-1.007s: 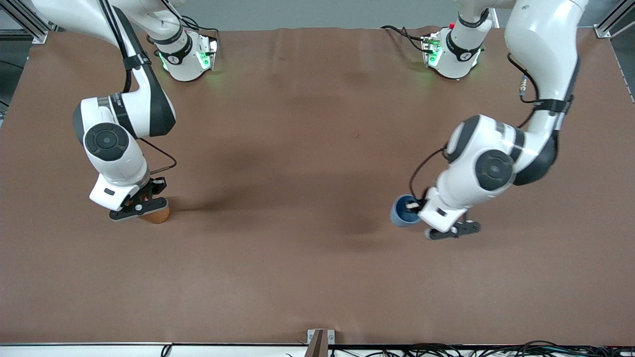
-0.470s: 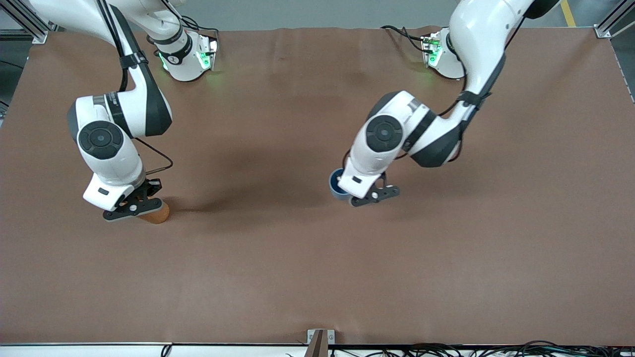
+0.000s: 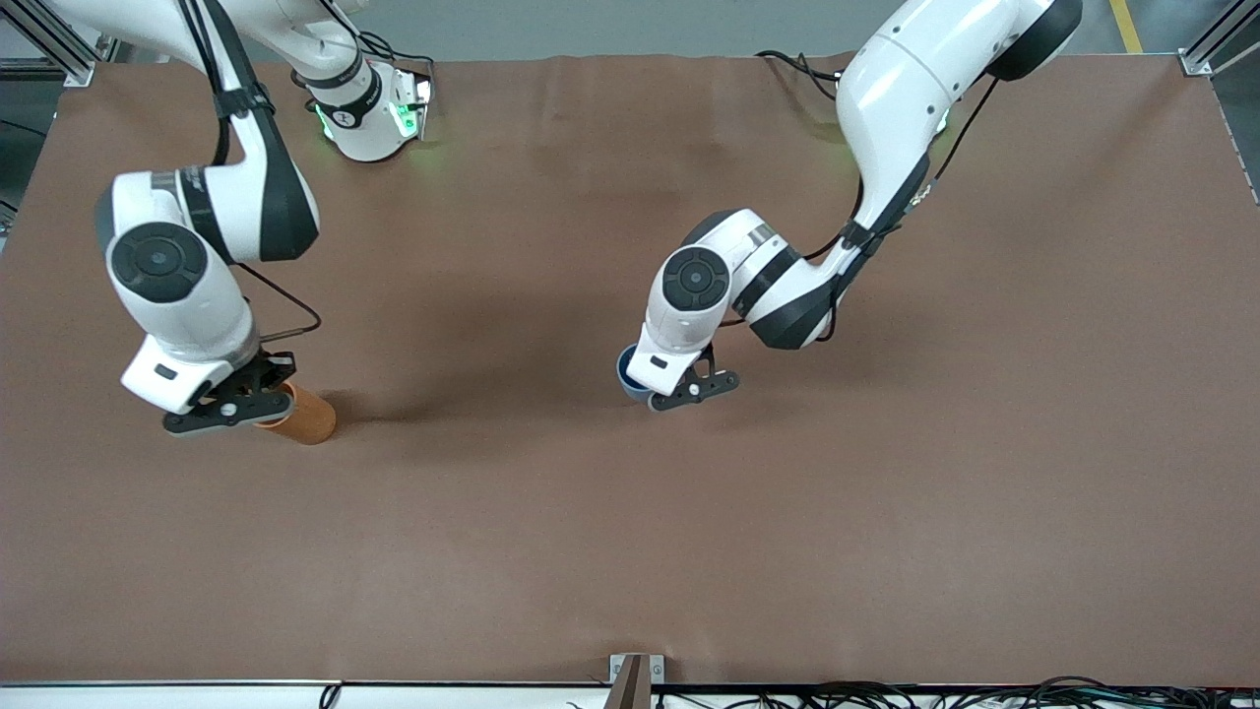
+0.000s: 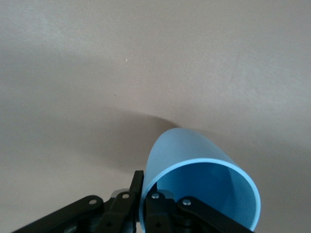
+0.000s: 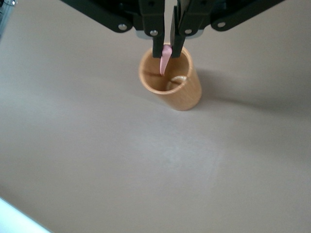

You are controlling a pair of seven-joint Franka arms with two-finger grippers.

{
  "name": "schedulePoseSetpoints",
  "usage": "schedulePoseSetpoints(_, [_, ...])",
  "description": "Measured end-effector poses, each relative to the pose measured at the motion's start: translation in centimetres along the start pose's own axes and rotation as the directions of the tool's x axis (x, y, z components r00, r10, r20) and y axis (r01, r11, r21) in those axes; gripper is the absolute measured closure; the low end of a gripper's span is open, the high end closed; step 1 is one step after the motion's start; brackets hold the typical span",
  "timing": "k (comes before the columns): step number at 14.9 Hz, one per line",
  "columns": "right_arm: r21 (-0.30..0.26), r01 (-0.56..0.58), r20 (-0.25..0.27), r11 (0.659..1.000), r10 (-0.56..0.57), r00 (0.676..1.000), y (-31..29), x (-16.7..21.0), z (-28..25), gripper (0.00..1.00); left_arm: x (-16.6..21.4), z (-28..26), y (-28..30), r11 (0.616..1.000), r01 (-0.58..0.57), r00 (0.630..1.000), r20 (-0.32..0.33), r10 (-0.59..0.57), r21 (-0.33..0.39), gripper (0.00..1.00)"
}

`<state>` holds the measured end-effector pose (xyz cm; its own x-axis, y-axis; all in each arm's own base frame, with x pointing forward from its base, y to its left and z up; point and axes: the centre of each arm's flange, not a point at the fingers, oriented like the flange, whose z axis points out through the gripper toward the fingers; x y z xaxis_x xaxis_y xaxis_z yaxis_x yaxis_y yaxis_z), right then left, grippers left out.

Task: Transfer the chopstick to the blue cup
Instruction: 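Lift the pink chopstick out of the tan cup with the right gripper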

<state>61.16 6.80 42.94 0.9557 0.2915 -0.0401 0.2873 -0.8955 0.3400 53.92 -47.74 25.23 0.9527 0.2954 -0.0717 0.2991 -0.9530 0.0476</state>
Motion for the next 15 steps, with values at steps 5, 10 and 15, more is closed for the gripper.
schedulePoseSetpoints(5, [0.008, -0.081, -0.036, 0.997, 0.081, 0.996, 3.4, -1.9, -11.1, 0.91, 0.5, 1.5, 0.1, 1.0, 0.017, 1.0, -0.004, -0.017, -0.013, 0.9])
schedulePoseSetpoints(10, [0.204, -0.136, -0.088, 0.969, 0.157, 0.984, 3.8, -2.6, -17.2, 0.91, 2.9, -4.7, -0.2, 0.999, 0.032, 0.998, -0.06, -0.034, -0.033, 0.43])
schedulePoseSetpoints(15, [0.355, -0.171, -0.169, 0.919, 0.243, 0.955, -0.8, -1.1, -20.8, 0.91, 6.8, -23.5, -7.5, 0.996, -0.087, 0.986, -0.149, 0.082, -0.031, 0.0])
